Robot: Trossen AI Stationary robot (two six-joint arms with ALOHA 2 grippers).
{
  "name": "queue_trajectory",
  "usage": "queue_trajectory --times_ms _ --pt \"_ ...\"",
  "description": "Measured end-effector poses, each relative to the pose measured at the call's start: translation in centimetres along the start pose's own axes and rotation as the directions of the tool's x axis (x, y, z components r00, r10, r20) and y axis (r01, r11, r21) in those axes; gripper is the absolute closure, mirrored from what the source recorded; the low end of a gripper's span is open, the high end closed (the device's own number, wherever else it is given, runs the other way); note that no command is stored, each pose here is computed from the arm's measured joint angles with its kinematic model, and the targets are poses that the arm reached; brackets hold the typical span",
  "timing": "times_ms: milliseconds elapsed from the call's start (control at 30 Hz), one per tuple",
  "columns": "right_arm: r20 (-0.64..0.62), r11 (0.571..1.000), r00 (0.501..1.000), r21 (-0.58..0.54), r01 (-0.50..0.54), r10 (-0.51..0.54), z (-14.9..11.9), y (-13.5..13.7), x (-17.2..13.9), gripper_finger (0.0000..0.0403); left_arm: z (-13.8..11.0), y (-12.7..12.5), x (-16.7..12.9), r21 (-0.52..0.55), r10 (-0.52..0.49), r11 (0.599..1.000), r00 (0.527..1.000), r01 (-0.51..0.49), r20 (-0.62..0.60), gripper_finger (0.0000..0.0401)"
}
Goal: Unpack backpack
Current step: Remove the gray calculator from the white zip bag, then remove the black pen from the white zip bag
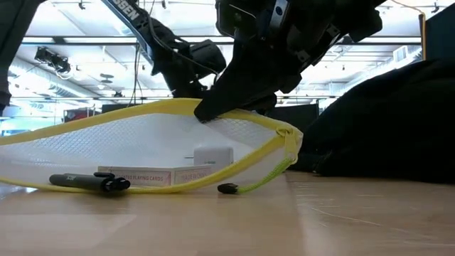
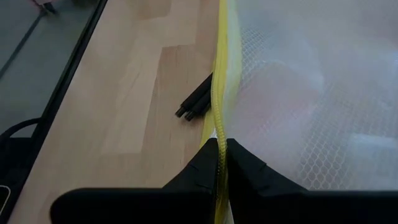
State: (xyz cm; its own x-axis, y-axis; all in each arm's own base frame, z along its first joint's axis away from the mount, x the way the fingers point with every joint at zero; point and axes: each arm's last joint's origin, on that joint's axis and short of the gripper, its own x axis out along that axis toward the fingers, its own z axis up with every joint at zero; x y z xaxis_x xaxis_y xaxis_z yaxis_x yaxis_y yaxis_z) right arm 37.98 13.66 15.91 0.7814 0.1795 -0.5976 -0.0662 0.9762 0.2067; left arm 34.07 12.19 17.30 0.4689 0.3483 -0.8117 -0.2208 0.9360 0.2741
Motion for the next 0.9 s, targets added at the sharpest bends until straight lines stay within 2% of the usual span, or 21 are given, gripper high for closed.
queue_trajectory --times_ms 200,400,533,667,800,900 --pt "-0.013 1.000 1.000 -0.021 0.007 -0.008 0.0 -0.3 0.0 0.0403 0.7 0.1 -1.3 -0.054 -0.073 0.996 0.997 0.074 0.018 0.0247" --pt "-0.029 1.000 0.999 -0.015 0.024 -0.025 0.0 -0.9 0.1 0.0403 1.0 0.5 -3.0 -0.039 -0.078 0.997 0.991 0.074 -0.109 0.0195" --pt "-0.032 0.999 0.999 -0.019 0.033 -0.033 0.0 -1.2 0.1 0.0403 2.0 0.7 -6.8 -0.057 -0.089 0.995 0.989 0.082 -0.116 0.0193" --pt "-0.030 0.999 0.999 -0.018 0.038 -0.039 0.1 -1.5 0.1 0.0403 1.7 -1.2 -11.9 -0.047 -0.116 0.993 0.989 0.112 -0.091 0.0204" --pt "-0.029 0.999 0.999 -0.022 0.043 -0.044 0.2 -1.7 0.1 0.0403 0.8 -4.2 -18.0 -0.097 -0.176 0.979 0.984 0.177 0.018 0.0218" --pt "-0.023 0.999 0.999 -0.020 0.045 -0.045 0.3 -1.8 0.1 0.0403 0.0 -8.0 -21.6 -0.093 -0.277 0.952 0.950 0.291 0.143 0.0227"
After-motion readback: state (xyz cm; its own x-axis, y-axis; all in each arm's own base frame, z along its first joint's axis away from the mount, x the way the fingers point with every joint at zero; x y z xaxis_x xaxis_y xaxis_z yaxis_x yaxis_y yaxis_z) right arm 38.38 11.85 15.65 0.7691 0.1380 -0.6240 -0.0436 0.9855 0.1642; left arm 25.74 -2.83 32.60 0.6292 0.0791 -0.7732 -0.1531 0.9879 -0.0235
